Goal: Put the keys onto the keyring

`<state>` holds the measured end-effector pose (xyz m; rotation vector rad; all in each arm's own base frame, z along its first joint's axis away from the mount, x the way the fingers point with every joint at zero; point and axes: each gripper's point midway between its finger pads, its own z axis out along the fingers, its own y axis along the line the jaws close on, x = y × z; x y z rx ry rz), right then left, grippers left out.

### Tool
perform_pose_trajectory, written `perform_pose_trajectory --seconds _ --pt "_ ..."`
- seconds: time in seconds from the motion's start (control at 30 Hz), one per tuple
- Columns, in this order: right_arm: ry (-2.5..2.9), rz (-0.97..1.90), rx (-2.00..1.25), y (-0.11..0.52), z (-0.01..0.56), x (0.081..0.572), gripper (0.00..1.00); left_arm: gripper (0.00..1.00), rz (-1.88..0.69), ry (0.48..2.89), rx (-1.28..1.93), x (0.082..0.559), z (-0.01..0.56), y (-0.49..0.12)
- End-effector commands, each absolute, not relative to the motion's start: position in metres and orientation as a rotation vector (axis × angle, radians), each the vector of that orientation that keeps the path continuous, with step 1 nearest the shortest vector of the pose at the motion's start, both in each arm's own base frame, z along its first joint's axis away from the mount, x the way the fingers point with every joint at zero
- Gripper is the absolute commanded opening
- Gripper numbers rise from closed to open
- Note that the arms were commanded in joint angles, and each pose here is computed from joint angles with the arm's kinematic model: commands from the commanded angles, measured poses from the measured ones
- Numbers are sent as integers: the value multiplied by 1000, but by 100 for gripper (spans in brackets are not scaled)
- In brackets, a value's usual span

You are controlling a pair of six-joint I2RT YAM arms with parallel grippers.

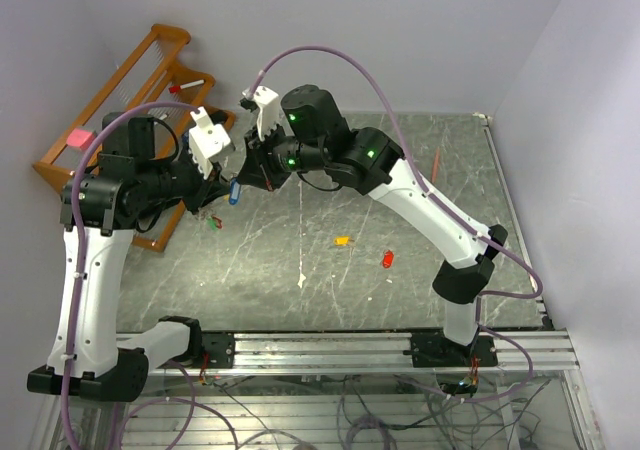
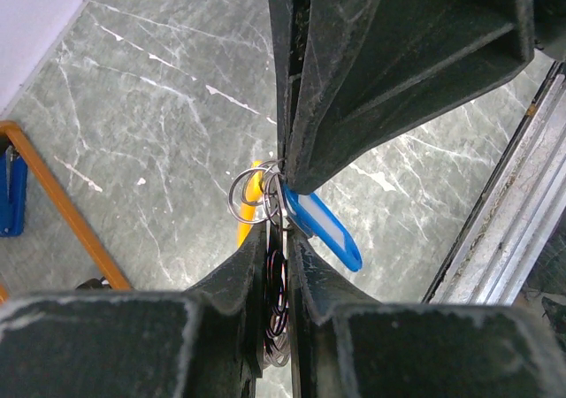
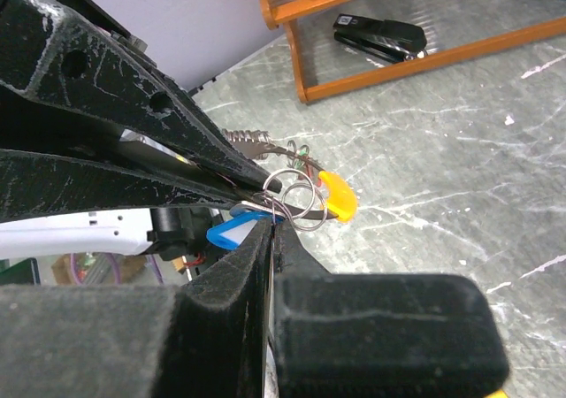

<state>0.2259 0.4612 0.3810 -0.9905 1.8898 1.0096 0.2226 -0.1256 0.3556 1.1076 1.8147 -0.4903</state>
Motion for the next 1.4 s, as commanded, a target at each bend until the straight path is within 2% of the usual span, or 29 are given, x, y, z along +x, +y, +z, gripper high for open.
perform_pose_trajectory --seconds 0.0,0.87,1.37 --pt "1927 983 -970 456 376 230 0 7 -459 1737 1116 217 376 -127" --pt "1949 1048 -963 451 371 216 0 7 -412 1705 1065 231 390 -125" --pt "1911 1286 -949 461 373 193 0 7 -457 1664 1050 232 405 -133"
